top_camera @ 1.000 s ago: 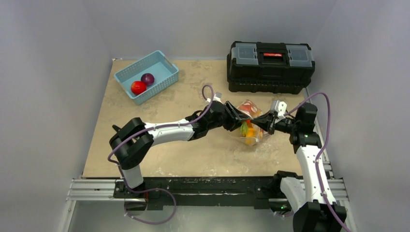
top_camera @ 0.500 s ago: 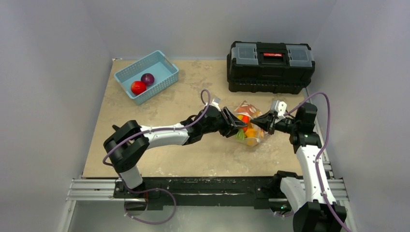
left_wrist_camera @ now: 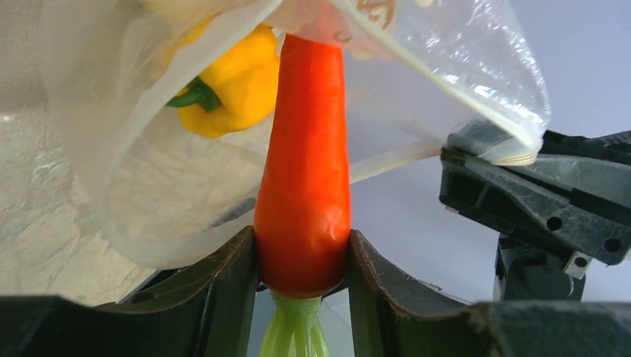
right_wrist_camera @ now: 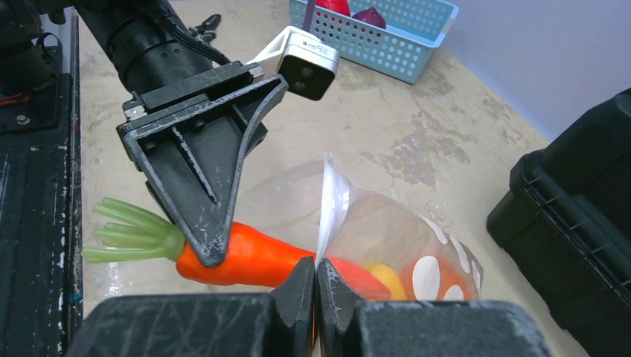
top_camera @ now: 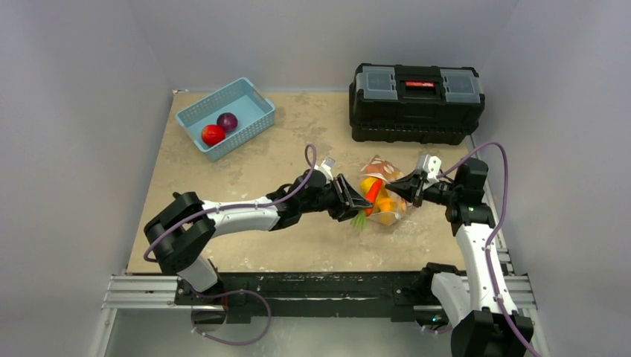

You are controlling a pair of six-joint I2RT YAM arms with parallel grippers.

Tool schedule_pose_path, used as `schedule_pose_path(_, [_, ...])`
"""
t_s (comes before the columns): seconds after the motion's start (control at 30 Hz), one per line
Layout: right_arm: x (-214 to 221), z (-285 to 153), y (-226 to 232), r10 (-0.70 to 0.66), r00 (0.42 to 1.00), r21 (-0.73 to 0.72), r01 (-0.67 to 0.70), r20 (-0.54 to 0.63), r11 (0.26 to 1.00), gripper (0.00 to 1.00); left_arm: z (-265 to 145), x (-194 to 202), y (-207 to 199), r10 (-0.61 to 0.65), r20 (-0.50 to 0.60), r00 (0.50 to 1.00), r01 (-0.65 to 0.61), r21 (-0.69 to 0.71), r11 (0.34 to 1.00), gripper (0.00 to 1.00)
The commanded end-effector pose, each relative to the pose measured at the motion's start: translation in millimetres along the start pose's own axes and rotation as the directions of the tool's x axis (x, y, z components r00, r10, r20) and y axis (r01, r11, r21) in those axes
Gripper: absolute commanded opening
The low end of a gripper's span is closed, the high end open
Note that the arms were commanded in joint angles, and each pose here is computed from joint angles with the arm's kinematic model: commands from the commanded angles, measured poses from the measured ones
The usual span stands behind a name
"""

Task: Open the zip-top bag and remove the fake food
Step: Pick up the fake vegetable from the zipper food storage bag.

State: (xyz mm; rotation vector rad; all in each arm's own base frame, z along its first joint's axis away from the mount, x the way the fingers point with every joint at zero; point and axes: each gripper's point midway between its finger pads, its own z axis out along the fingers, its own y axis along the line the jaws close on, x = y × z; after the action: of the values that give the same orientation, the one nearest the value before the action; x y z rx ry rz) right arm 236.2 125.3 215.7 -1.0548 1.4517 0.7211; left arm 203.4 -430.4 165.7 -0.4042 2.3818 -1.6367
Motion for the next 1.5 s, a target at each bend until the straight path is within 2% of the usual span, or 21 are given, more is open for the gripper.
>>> schedule_pose_path(0.0, [-4, 0, -2, -0.032, 0.999, 0.004, 0.032, 0.001, 0.999, 0.00, -17, 5, -15, 0.063, -0.019, 0.998, -0.062, 0.063, 0.996, 0.00])
schedule_pose_path(0.3, [-3, 0, -2, -0.031, 1.000, 0.006, 0.031, -0.001, 1.000, 0.00, -34, 12, -5, 0.110, -0.030, 0.993, -0.108, 0.055, 0.993, 0.00])
schedule_pose_path(0.57, [-4, 0, -2, -0.033, 0.999, 0.005, 0.033, 0.000, 0.999, 0.00, -58, 19, -2, 0.245, -0.042, 0.969, -0.242, 0.062, 0.968, 0.00])
schedule_pose_path(1.0, [-3, -1, -2, -0.032, 0.999, 0.009, 0.032, -0.003, 0.999, 0.00, -102, 20, 12, 0.522, -0.066, 0.850, -0.520, 0.056, 0.853, 0.00])
schedule_pose_path(1.47, [-7, -1, -1, -0.047, 0.999, 0.007, 0.046, 0.004, 0.999, 0.00, -136, 12, 8, 0.646, -0.064, 0.761, -0.637, 0.120, 0.762, 0.00])
